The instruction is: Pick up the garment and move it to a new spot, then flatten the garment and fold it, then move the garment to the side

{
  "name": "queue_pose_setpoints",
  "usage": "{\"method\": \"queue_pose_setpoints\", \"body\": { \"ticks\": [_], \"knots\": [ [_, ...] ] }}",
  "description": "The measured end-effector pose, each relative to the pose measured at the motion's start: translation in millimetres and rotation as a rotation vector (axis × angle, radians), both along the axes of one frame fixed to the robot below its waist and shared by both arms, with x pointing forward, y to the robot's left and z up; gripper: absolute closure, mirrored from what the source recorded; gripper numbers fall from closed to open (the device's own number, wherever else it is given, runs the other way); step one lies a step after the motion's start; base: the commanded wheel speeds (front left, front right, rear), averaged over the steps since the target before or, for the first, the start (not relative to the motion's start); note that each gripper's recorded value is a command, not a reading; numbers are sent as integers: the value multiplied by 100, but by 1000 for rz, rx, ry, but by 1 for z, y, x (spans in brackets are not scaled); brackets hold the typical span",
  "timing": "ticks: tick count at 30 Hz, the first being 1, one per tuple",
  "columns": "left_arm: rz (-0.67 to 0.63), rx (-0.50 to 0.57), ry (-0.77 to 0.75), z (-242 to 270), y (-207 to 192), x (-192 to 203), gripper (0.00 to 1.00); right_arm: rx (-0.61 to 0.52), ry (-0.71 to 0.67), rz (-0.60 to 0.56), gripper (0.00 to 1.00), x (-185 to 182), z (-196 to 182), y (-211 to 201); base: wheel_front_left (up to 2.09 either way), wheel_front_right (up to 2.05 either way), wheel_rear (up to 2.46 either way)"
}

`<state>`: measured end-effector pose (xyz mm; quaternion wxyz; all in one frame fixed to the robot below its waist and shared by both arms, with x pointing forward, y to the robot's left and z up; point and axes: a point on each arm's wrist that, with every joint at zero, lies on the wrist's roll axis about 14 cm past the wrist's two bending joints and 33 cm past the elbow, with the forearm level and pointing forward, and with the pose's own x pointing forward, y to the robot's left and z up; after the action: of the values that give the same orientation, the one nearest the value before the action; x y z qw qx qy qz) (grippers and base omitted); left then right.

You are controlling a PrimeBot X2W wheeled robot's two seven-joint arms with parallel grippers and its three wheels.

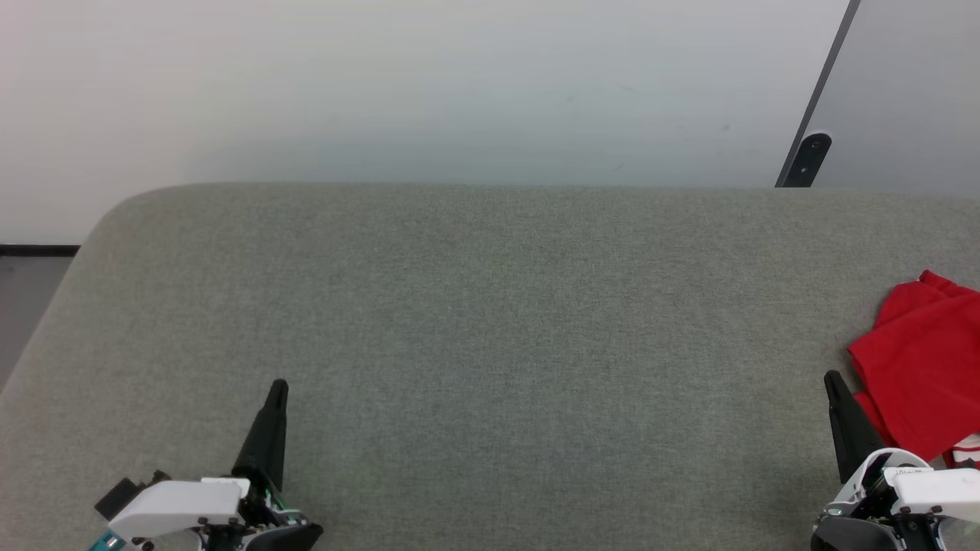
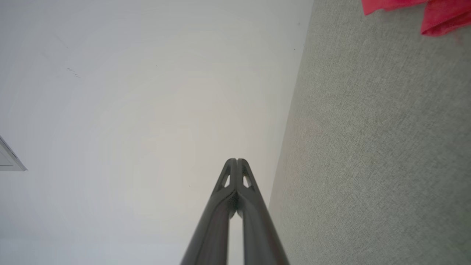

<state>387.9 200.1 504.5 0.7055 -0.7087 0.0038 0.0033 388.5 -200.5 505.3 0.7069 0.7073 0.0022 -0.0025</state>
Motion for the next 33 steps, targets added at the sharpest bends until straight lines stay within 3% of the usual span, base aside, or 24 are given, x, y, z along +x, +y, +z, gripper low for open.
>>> {"method": "queue_pose_setpoints", "body": {
  "ticks": [33],
  "knots": [
    [-1,-2,0,0,0,0,100,0,0,-1,100,0,0,0,0,0,0]
  ]
}}
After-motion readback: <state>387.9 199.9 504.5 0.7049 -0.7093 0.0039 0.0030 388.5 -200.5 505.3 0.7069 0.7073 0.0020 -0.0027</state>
